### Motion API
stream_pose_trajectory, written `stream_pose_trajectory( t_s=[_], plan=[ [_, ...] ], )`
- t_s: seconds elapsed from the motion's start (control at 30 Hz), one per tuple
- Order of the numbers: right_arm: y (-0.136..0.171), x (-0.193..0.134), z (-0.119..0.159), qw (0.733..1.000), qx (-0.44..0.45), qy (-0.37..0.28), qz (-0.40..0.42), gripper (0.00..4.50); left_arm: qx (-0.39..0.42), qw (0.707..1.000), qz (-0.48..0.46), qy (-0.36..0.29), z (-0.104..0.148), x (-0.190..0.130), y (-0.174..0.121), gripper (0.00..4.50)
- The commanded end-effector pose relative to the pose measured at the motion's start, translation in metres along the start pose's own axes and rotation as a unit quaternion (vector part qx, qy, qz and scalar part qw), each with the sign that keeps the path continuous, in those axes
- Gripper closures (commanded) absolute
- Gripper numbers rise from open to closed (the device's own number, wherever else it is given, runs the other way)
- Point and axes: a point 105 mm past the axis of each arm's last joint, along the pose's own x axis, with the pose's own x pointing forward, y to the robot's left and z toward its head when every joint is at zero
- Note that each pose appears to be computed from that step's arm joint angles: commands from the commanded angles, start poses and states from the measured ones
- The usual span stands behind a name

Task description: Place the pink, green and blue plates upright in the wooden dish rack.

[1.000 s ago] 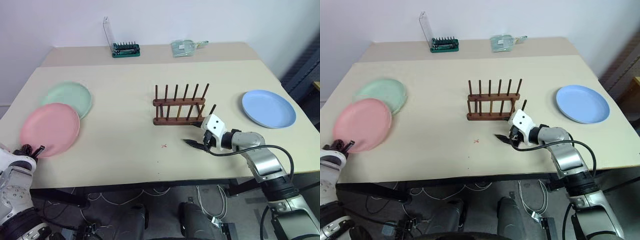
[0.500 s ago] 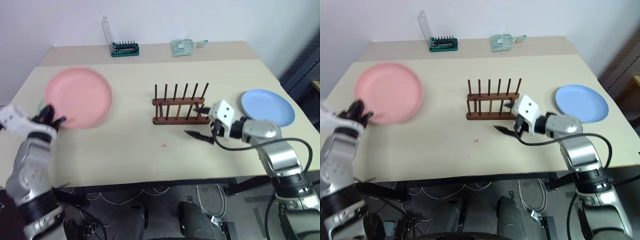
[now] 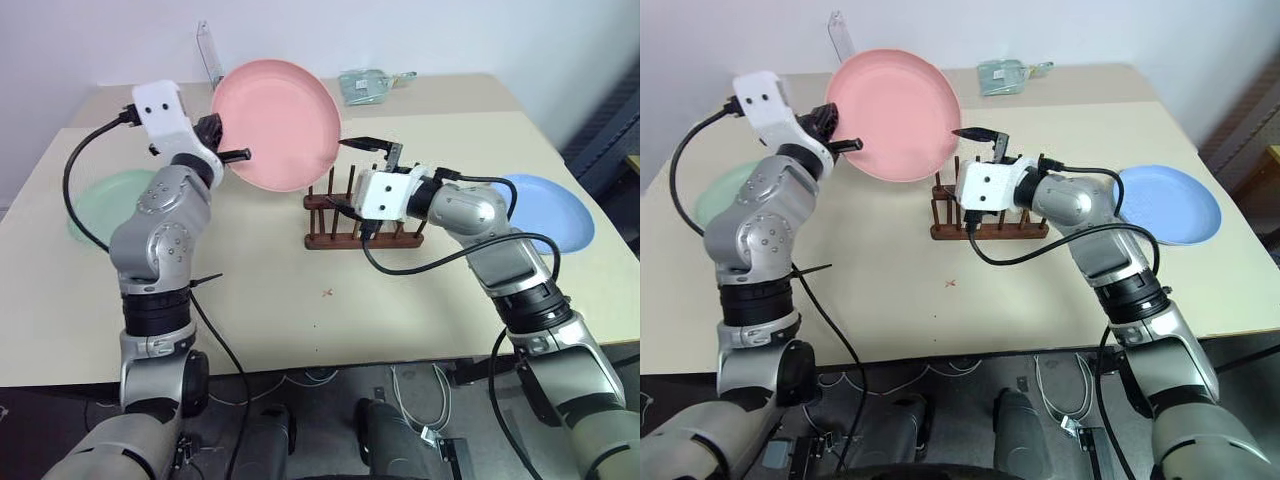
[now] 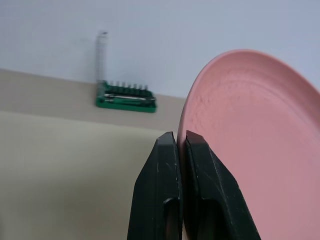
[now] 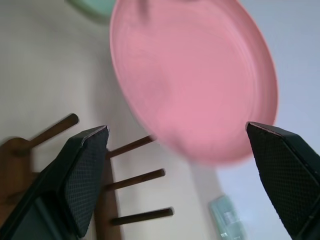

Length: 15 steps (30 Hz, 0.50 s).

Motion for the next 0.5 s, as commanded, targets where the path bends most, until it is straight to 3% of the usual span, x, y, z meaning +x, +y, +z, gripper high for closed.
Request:
stream_pose_trajectory(
  t_s=[0.03, 0.2, 0.23, 0.3, 0.5],
  plan=[
    [-0.013, 0.009, 0.008, 0.998, -0.051, -0.007, -0.031, 0.02, 0.004, 0.999, -0.030, -0.029, 0.021, -0.004, -0.019, 4.50],
    [-0.019, 0.015, 0.000, 0.994, -0.092, 0.012, -0.055, 0.02, 0.000, 0.998, -0.050, -0.028, 0.024, -0.008, -0.030, 4.50],
    [-0.023, 0.015, -0.003, 0.992, -0.105, 0.019, -0.067, 0.27, 0.001, 0.998, -0.056, -0.025, 0.023, -0.009, -0.033, 4.50],
    [-0.028, 0.015, -0.005, 0.989, -0.120, 0.023, -0.081, 0.86, 0.000, 0.998, -0.062, -0.021, 0.020, -0.010, -0.035, 4.50],
    [-0.026, 0.016, -0.006, 0.987, -0.133, 0.020, -0.084, 3.73, -0.015, 0.997, -0.070, -0.024, 0.022, -0.009, -0.037, 4.50]
  ],
)
